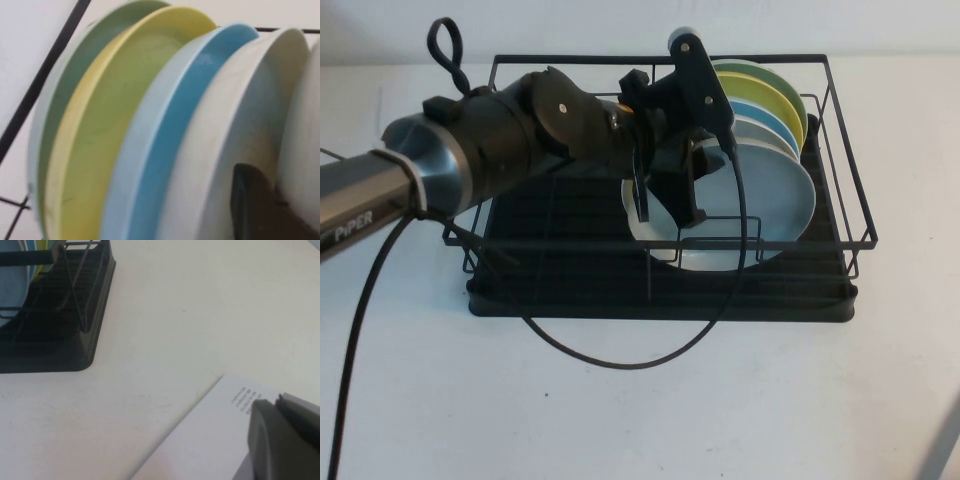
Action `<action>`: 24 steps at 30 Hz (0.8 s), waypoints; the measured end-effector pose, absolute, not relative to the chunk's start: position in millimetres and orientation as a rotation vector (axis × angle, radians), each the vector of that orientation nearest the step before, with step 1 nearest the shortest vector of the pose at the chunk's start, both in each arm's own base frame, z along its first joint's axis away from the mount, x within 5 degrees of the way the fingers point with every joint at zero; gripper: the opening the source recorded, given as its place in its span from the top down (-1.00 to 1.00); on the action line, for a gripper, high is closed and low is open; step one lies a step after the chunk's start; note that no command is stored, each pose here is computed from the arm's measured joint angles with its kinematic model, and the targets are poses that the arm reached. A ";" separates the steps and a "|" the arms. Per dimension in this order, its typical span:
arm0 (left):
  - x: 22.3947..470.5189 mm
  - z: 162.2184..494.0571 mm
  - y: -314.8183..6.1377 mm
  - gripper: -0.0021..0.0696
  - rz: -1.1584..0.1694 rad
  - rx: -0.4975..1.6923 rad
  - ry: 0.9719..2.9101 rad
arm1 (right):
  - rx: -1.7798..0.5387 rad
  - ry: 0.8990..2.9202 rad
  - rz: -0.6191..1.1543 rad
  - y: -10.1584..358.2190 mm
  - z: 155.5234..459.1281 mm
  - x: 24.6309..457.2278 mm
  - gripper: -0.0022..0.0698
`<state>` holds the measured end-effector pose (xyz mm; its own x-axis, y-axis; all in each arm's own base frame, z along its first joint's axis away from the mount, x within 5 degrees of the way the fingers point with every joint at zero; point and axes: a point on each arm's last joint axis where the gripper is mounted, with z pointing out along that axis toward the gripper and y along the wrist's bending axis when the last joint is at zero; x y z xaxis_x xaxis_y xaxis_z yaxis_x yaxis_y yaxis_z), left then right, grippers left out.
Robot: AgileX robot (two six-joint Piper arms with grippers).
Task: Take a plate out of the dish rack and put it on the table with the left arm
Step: Grasp the plate from the shelf, then place the plate from the table
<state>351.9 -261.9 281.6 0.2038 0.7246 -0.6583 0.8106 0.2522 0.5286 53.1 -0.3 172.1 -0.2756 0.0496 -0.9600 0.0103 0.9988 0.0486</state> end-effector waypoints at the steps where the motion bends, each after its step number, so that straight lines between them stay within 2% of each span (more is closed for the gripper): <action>1: 351.5 281.4 -262.0 0.60 -0.114 1.491 1.538 | 0.043 1.850 0.038 -0.3 172.1 53.1 1.00; 3: 348.8 285.1 -261.6 0.71 -0.119 1.503 1.527 | 0.043 1.850 0.038 -0.3 172.1 53.1 1.00; 8: 342.0 302.6 -259.1 0.71 -0.102 1.496 1.478 | 0.043 1.850 0.038 -0.3 172.1 53.1 1.00; 18: 306.7 385.8 -232.9 0.72 -0.047 1.364 1.315 | 0.043 1.850 0.038 -0.3 172.1 53.1 1.00; 21: 288.1 411.6 -221.7 0.72 -0.162 1.243 1.368 | 0.043 1.850 0.038 -0.3 172.1 53.1 1.00; 24: 267.3 428.0 -210.0 0.72 -0.445 1.064 1.570 | 0.043 1.850 0.038 -0.3 172.1 53.1 1.00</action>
